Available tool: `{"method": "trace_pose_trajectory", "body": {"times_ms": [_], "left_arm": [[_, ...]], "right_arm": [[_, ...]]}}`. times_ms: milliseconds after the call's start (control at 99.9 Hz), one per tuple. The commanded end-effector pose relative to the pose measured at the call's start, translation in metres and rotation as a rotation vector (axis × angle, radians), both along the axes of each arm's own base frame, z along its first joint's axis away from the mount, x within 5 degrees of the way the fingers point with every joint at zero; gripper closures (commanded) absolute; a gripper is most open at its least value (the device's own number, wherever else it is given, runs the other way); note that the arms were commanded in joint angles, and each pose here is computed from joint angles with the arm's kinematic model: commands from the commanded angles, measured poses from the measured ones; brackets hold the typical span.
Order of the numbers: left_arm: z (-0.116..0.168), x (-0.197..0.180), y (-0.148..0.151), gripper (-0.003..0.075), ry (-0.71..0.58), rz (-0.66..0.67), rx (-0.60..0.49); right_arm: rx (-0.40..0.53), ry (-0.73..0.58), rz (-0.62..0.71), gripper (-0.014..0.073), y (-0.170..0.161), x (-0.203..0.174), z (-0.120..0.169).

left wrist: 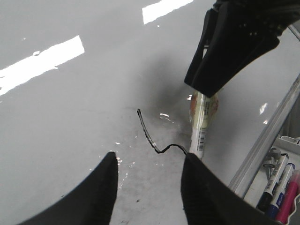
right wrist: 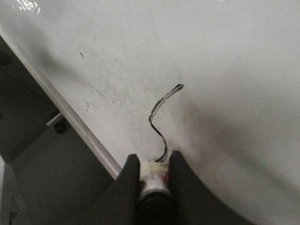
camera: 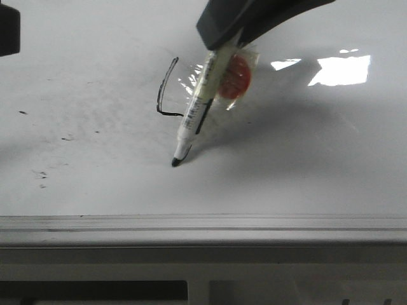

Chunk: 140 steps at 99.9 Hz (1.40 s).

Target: Write number 8 on whiteboard

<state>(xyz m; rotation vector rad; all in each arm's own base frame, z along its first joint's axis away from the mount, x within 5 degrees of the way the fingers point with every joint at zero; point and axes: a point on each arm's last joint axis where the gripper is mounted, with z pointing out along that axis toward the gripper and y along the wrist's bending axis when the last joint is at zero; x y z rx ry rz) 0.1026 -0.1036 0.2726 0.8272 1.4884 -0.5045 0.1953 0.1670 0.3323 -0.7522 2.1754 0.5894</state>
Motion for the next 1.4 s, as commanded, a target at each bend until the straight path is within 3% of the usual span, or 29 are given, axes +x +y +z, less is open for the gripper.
{"method": "trace_pose_trajectory", "body": {"times_ms": [0,300,591,891,1111,1391], "left_arm": [[0.015,-0.001,-0.003,0.0421,-0.032,-0.028,-0.085],[0.015,-0.001,-0.003,0.0421,-0.032,-0.028,-0.085],[0.015,-0.001,-0.003,0.0421,-0.032,-0.028,-0.085],[0.016,-0.002,-0.004,0.0421,-0.045,-0.043,-0.080],[0.003,-0.002,-0.022,0.0421,-0.045,-0.156,0.016],[-0.004,0.004,-0.035,0.0421,0.020,-0.195,-0.028]], "right_arm": [[0.079,-0.200,-0.051,0.0638,-0.002,0.008,0.025],[0.111,-0.301,-0.150,0.0638,-0.031,0.008,0.046],[0.174,-0.365,-0.128,0.0638,-0.022,0.003,0.055],[0.179,-0.341,-0.061,0.0638,-0.019,-0.016,0.060],[0.157,-0.251,0.065,0.0638,0.005,-0.031,0.048],[0.174,-0.174,0.152,0.0638,0.029,-0.044,0.039]]}}
